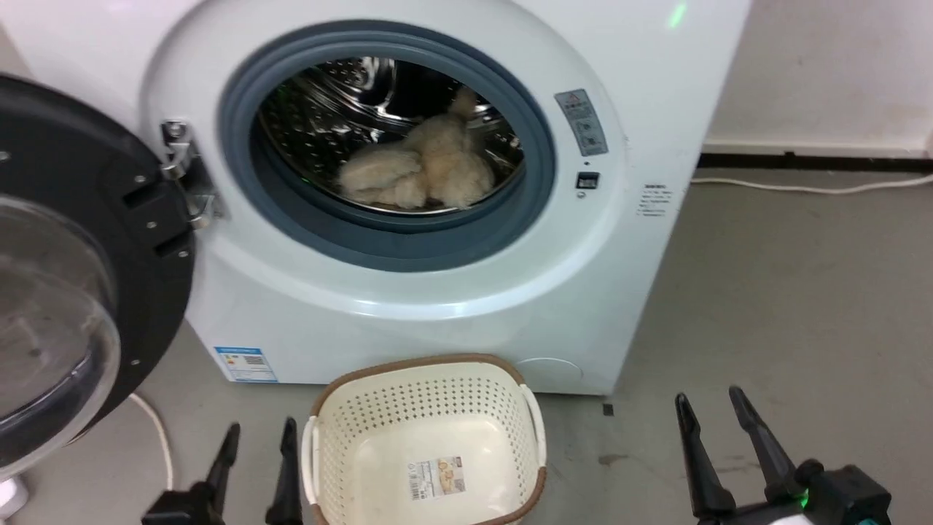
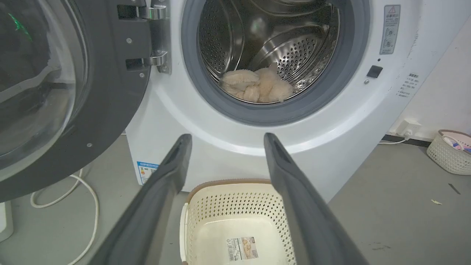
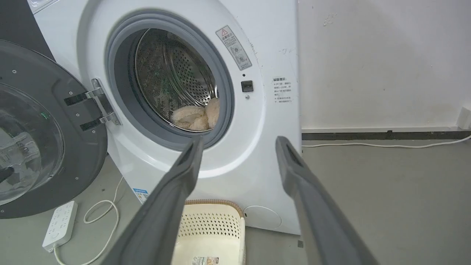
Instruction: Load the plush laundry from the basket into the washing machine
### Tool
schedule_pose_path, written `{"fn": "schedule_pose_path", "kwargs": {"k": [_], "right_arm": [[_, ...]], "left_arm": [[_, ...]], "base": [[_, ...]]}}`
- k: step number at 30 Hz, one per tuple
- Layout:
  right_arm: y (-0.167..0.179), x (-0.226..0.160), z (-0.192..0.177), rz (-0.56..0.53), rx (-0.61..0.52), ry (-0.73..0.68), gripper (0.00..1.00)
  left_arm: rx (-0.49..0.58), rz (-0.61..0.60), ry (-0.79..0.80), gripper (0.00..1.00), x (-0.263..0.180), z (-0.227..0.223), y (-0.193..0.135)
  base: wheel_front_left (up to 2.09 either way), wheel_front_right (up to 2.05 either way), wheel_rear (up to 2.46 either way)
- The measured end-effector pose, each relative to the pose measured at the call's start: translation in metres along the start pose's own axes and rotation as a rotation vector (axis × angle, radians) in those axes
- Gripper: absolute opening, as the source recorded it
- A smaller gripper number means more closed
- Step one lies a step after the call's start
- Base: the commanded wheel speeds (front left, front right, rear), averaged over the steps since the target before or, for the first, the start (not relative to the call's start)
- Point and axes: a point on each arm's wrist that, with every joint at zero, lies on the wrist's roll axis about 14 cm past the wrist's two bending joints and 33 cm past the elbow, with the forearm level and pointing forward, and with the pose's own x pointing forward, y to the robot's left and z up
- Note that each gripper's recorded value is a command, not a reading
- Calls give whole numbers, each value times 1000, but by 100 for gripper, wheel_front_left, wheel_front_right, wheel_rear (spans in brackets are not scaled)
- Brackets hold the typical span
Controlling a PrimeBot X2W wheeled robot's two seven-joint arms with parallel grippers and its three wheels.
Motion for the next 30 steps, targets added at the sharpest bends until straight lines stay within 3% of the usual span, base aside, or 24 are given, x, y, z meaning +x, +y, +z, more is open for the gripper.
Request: {"fn": "schedule_pose_path", "kwargs": {"k": [15,16,30], "right_arm": [[11,2,-7,36,14,20,100],[11,2,-7,37,14,21,0],[9,1,-9,32,0,41,0]], "left_arm": [[25,44,-4,100,-20,0,10],[24,43,-3,0,-20,0,9],[34,38,10,0,-18,-1,8]], "base": [[0,0,0],[0,0,0],[0,0,0]]}}
